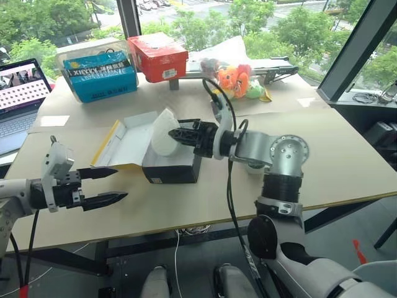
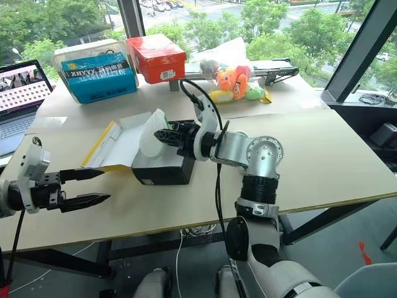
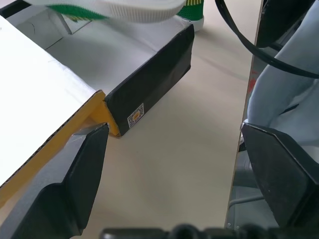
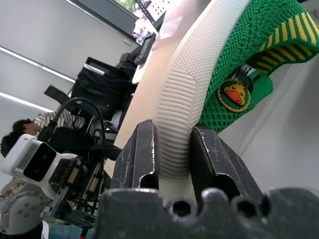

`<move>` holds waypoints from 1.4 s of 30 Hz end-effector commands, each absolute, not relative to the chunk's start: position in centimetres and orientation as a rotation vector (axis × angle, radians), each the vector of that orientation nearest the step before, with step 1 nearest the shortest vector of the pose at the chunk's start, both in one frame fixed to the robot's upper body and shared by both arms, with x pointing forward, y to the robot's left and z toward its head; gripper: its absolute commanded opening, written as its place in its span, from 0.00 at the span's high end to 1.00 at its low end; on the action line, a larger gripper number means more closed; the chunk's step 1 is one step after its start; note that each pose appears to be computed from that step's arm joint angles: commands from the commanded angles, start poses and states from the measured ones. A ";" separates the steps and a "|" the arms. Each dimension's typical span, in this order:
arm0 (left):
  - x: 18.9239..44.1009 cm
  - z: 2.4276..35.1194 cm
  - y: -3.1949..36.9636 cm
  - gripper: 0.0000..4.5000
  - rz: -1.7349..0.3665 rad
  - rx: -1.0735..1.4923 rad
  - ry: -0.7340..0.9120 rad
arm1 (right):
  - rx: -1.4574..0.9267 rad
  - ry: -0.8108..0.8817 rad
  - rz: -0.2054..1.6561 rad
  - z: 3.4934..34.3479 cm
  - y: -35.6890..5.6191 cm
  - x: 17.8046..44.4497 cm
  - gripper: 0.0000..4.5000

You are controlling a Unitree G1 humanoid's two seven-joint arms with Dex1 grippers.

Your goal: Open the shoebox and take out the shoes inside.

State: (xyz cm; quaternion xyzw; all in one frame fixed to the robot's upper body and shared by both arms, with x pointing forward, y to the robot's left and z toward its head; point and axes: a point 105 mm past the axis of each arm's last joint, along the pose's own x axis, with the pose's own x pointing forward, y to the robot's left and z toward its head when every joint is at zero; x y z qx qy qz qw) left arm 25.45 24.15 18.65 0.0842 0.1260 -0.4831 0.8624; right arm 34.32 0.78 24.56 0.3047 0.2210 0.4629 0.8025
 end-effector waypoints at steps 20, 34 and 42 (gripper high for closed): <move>26.1 19.1 23.3 0.00 -1.065 0.198 0.235 | -0.222 0.302 0.061 22.4 -24.1 39.3 0.88; 26.1 19.0 23.0 0.00 -1.074 0.182 0.234 | -0.948 0.487 0.107 15.0 -25.4 40.4 0.88; 26.0 19.0 23.0 0.00 -1.071 0.182 0.234 | -0.875 0.490 0.211 12.9 -22.1 41.1 0.88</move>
